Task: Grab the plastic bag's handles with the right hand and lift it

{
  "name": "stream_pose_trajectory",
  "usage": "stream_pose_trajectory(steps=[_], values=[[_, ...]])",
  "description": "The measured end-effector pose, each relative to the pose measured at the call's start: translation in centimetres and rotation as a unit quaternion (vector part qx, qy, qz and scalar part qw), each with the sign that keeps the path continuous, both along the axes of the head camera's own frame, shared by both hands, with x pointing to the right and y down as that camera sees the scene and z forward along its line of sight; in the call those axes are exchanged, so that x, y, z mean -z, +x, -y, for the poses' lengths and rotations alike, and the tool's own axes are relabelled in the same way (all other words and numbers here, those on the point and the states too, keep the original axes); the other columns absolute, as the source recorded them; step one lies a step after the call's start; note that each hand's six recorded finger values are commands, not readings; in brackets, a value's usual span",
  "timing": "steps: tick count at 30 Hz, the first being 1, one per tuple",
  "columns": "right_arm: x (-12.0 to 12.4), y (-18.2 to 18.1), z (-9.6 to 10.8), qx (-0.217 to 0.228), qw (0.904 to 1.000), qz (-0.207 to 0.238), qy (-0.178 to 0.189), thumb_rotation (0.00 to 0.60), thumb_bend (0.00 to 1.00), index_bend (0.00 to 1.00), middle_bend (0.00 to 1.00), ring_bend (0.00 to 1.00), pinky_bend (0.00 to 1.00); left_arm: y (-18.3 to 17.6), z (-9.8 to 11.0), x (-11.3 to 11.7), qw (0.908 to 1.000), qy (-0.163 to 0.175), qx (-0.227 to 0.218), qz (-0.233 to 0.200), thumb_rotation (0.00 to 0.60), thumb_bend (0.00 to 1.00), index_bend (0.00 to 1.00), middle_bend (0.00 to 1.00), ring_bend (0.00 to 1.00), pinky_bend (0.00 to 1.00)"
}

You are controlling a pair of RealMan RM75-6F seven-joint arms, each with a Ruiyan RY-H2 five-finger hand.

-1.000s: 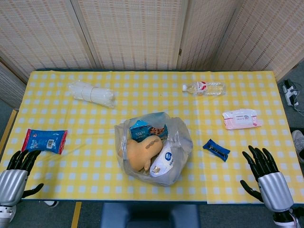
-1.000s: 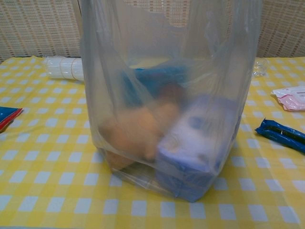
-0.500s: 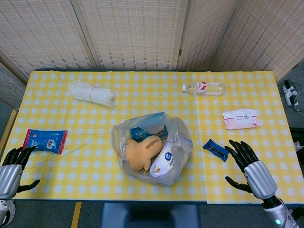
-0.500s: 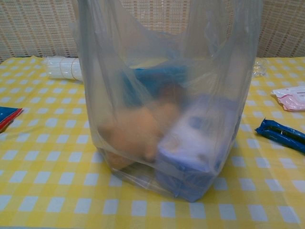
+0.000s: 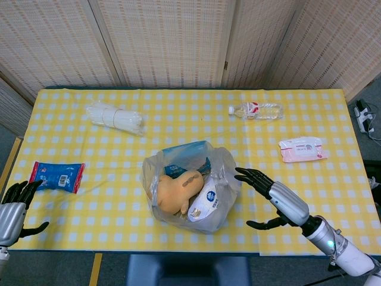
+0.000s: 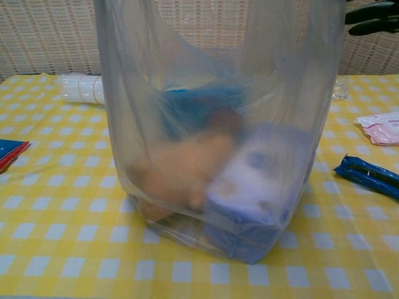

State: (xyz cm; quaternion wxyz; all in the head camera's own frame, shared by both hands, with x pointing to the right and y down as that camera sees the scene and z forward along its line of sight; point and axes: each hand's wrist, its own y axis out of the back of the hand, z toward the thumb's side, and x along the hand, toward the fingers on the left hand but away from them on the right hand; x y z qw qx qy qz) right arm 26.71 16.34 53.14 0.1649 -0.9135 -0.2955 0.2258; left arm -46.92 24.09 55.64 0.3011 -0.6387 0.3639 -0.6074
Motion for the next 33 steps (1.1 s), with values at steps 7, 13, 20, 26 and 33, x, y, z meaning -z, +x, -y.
stream_pose_trajectory(steps=[7,13,20,26,33], values=[[-0.1,-2.0,1.8,0.010,0.9981,0.040,-0.047,0.600,0.26,0.00,0.00,0.00,0.00,-0.5,0.1,0.1,1.0000,0.000,0.009,0.003,0.600,0.19,0.04,0.13,0.06,0.00],[-0.5,-3.5,2.7,0.025,0.9953,0.055,-0.075,0.600,0.26,0.00,0.00,0.00,0.00,-0.7,0.2,0.3,0.9999,0.003,0.013,0.002,0.600,0.19,0.04,0.13,0.06,0.00],[-0.6,-5.3,2.9,0.049,0.9923,0.070,-0.089,0.600,0.26,0.00,0.00,0.00,0.00,-0.8,0.2,0.4,0.9999,0.005,0.016,0.004,0.600,0.19,0.04,0.13,0.06,0.00],[-0.9,-5.9,2.7,0.055,0.9889,0.089,-0.106,0.600,0.26,0.00,0.00,0.01,0.00,-0.9,0.2,0.4,0.9998,0.007,0.018,0.005,0.600,0.19,0.04,0.13,0.06,0.00],[-1.1,-6.7,2.3,0.079,0.9837,0.103,-0.125,0.600,0.26,0.00,0.00,0.04,0.00,-0.9,0.2,0.4,0.9998,0.006,0.019,0.005,0.600,0.19,0.04,0.13,0.06,0.00]])
